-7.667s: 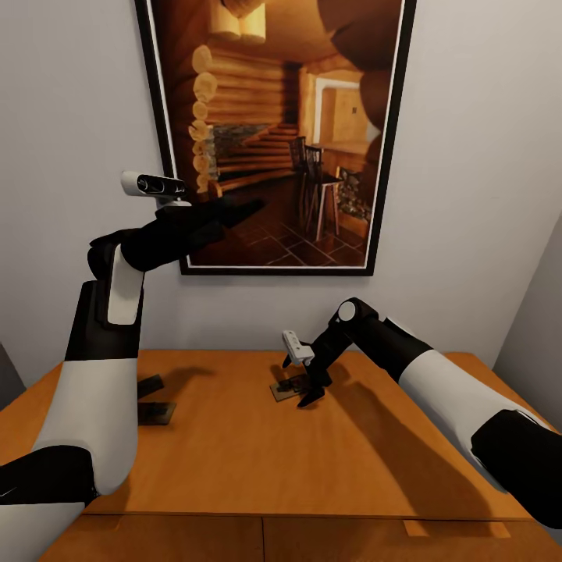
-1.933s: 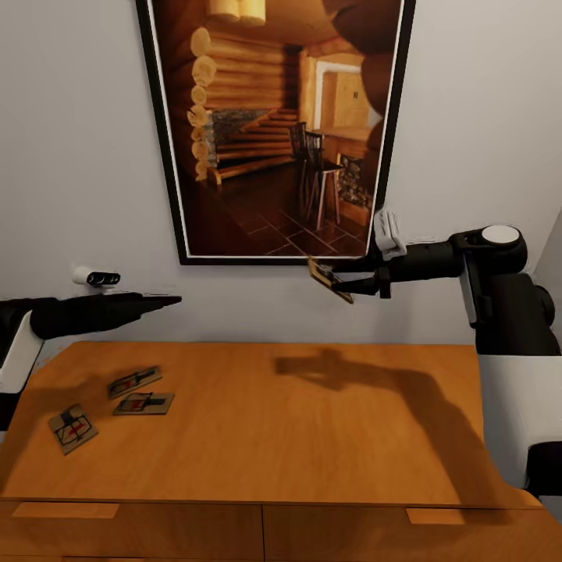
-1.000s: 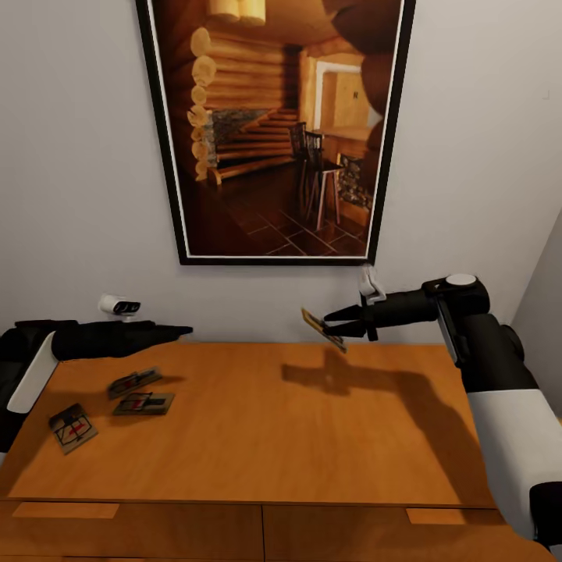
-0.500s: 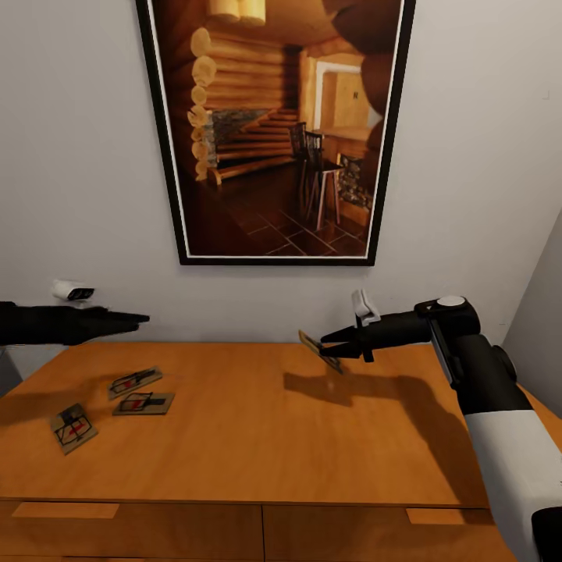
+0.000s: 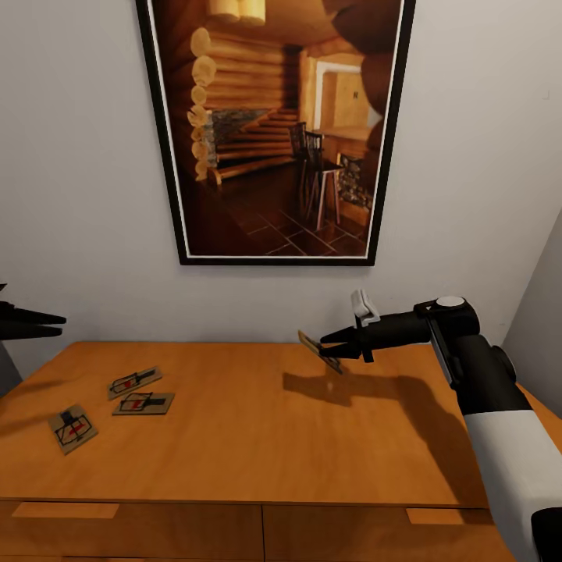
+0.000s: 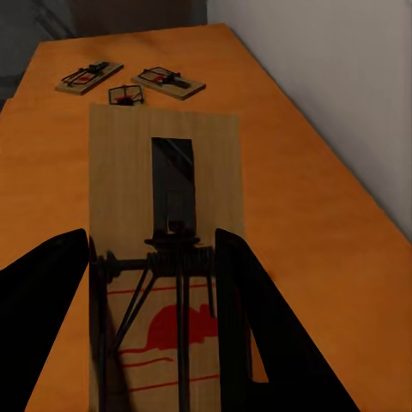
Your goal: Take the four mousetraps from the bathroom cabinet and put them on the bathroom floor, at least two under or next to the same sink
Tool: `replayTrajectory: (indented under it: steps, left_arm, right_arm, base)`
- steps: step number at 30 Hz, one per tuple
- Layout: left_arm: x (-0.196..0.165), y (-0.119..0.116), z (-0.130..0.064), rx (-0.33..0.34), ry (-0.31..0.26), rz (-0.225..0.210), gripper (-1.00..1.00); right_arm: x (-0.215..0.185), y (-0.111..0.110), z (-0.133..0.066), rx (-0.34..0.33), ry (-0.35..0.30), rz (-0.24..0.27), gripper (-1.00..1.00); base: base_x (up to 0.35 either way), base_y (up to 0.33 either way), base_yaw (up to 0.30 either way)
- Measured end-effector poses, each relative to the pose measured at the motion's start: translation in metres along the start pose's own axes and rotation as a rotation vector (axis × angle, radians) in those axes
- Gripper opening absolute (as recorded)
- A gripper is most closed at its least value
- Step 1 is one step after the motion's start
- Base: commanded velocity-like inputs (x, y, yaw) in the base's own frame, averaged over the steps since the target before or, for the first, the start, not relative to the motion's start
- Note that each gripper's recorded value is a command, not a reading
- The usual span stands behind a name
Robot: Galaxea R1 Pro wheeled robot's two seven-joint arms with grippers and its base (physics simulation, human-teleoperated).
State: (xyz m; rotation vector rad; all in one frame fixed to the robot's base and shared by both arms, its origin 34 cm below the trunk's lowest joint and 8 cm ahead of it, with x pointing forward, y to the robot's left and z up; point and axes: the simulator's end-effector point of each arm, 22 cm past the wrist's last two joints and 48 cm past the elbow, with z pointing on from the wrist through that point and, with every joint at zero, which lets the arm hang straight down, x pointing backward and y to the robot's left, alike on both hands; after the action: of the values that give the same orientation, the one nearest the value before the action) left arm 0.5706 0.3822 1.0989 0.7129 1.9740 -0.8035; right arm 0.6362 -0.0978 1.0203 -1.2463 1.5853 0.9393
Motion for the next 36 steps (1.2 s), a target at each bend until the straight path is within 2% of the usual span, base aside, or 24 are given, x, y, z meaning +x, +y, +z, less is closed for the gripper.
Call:
replayTrajectory:
  steps: [17, 20, 23, 25, 29, 32, 36]
  left_arm:
    - [0.001, -0.007, 0.017, 0.045, -0.008, -0.004, 1.00]
    - [0.008, -0.006, 0.023, 0.050, 0.014, -0.013, 1.00]
    - [0.023, -0.006, 0.035, 0.065, 0.060, -0.032, 1.00]
    - [0.026, -0.006, 0.037, 0.068, 0.071, -0.035, 1.00]
    - [0.027, -0.006, 0.038, 0.068, 0.074, -0.034, 1.00]
    - [0.026, -0.007, 0.038, 0.070, 0.072, -0.032, 1.00]
    - [0.024, -0.008, 0.037, 0.073, 0.068, -0.030, 1.00]
  right_arm:
    - [-0.002, 0.001, -0.001, -0.003, -0.011, 0.002, -1.00]
    - [-0.002, 0.001, -0.001, -0.003, -0.011, 0.002, -1.00]
    - [-0.003, 0.000, -0.002, -0.001, -0.013, 0.003, -1.00]
    - [-0.007, -0.005, -0.012, 0.019, -0.042, 0.011, -1.00]
    - [-0.036, -0.020, -0.055, 0.081, -0.199, 0.096, -1.00]
    - [-0.049, -0.022, -0.072, 0.091, -0.260, 0.150, -1.00]
    - [-0.074, -0.019, -0.087, 0.082, -0.318, 0.160, -1.00]
  base:
    - [0.000, 0.000, 0.000]
    - [0.000, 0.000, 0.000]
    - [0.000, 0.000, 0.000]
    - [0.000, 0.000, 0.000]
    - [0.000, 0.000, 0.000]
    - [0.000, 0.000, 0.000]
    - [0.000, 0.000, 0.000]
